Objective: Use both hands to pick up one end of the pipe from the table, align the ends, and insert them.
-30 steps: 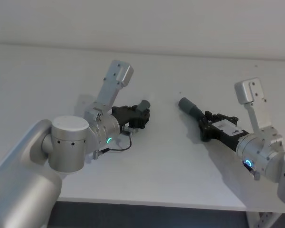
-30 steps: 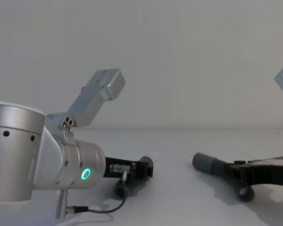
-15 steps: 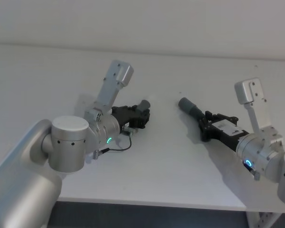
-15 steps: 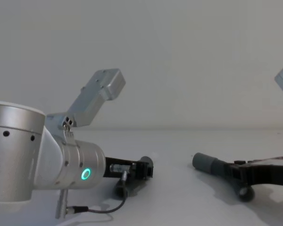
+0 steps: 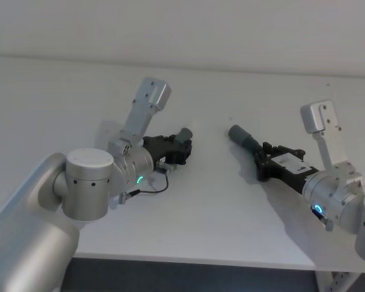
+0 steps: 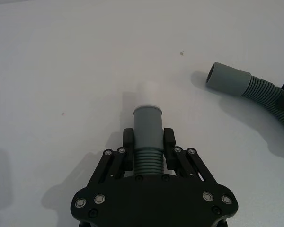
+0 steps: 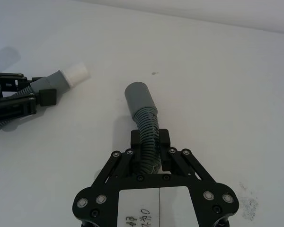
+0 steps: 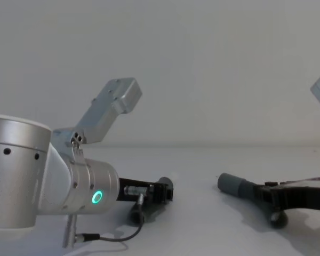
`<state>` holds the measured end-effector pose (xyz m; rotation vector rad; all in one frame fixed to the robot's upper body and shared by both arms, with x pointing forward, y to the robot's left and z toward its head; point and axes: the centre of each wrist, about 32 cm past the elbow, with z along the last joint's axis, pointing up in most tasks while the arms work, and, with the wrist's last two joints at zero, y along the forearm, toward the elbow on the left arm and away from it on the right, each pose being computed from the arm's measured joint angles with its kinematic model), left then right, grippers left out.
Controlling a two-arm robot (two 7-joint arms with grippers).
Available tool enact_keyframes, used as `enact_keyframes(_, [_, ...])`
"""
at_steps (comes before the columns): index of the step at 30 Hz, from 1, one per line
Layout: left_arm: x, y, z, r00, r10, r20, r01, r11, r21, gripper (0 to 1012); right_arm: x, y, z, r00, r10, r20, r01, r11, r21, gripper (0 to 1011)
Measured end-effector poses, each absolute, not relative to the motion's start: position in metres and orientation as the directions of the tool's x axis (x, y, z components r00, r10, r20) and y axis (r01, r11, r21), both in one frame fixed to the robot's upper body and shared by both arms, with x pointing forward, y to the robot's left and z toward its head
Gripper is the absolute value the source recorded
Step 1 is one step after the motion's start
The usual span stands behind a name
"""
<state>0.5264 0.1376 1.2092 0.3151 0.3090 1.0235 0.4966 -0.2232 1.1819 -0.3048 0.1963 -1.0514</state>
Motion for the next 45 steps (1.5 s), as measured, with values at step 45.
enact_keyframes(45, [0.553,0.130,1.248,0.629,0.709,0.319,-0.778,0.575,0.254,359,0.534,-0.259,1.190,0.615,-0.784,0.089,0.776,0.581,-0.247,217])
